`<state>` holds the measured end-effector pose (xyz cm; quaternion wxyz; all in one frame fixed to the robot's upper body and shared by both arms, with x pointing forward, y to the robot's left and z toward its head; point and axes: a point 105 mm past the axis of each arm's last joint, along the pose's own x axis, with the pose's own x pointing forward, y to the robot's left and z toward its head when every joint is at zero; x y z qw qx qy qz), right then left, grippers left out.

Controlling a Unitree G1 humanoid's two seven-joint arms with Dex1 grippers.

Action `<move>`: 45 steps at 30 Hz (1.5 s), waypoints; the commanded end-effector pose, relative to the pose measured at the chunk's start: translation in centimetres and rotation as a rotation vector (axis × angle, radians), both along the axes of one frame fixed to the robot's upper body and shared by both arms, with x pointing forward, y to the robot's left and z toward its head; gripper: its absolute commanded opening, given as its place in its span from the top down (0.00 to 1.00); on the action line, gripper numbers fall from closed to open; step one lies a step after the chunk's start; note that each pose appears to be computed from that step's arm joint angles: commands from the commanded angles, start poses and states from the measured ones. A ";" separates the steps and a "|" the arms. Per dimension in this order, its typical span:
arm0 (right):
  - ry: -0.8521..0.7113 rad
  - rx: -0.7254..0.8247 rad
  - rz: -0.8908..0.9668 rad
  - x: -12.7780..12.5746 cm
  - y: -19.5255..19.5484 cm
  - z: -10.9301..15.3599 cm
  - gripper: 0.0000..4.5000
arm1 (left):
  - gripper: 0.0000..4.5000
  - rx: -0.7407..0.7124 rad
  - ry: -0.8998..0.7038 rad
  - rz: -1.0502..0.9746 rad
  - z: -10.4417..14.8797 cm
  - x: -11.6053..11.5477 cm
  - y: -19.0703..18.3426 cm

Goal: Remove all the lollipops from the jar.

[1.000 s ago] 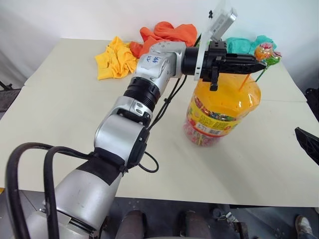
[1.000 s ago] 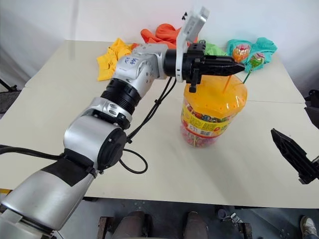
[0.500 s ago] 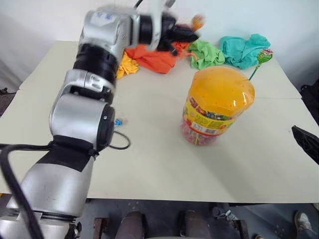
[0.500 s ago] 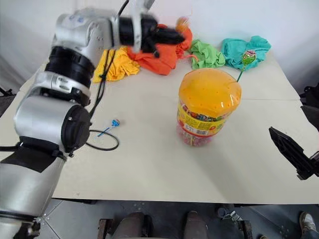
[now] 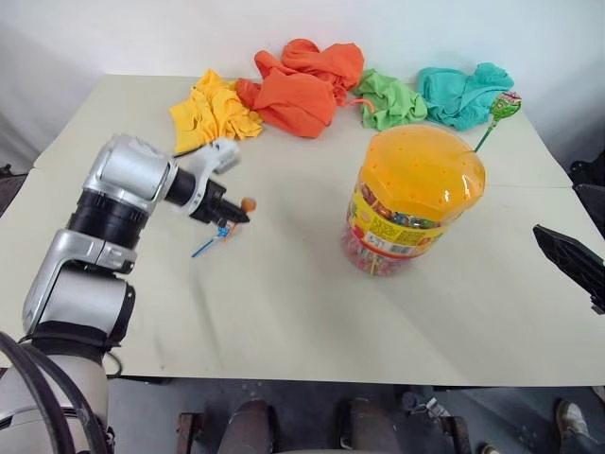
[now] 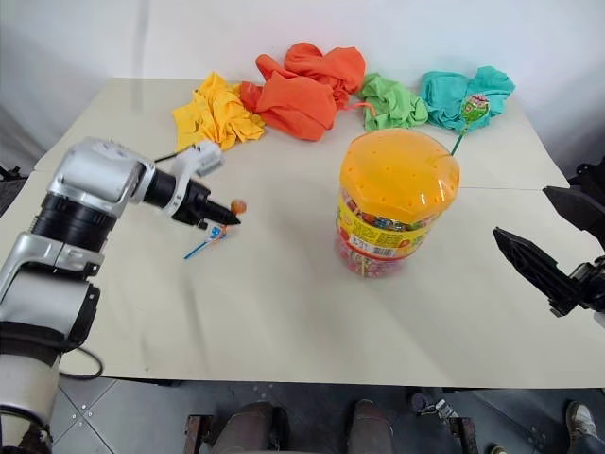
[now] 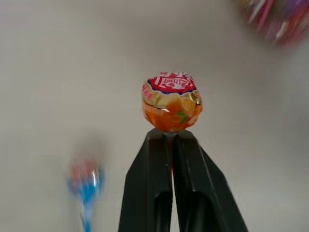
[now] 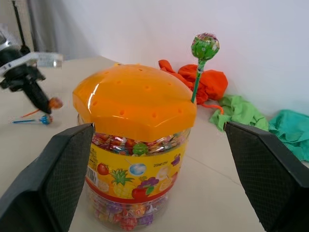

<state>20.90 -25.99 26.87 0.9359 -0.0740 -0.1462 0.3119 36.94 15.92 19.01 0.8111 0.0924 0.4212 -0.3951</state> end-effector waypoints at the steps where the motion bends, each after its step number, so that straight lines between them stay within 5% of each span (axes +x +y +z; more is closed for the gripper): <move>1: -0.013 -0.024 0.020 0.1 0.3 0.6 0.00 | 1.00 0.021 -0.005 -0.013 0.4 -0.5 -0.2; 4: -0.009 -0.029 0.027 0.3 0.4 0.7 0.00 | 1.00 0.049 0.008 -0.020 -0.4 -0.9 0.1; 7: -0.004 -0.037 0.026 0.2 0.4 0.8 0.00 | 0.84 0.056 0.011 -0.027 -0.8 -1.1 0.2; 19: -0.013 -0.062 -0.005 -0.3 -0.1 1.6 0.00 | 0.00 0.050 -0.092 -0.053 1.6 -0.6 0.4; 26: 0.022 -0.083 -0.082 -0.9 -1.6 2.3 0.00 | 0.00 -0.199 -0.423 -0.276 7.9 -0.4 -2.1; 31: 0.045 -0.125 -0.133 -0.6 -2.7 2.6 0.00 | 0.00 -0.559 -0.676 -0.502 12.3 -2.3 -3.3; 38: 0.069 -0.093 -0.080 2.8 -2.0 3.7 0.00 | 0.00 -0.834 -0.727 -0.790 12.7 -4.8 -3.5; 45: 0.132 -0.073 -0.012 7.9 -0.8 4.3 0.00 | 0.00 -0.854 -0.678 -0.893 11.5 -5.4 -3.5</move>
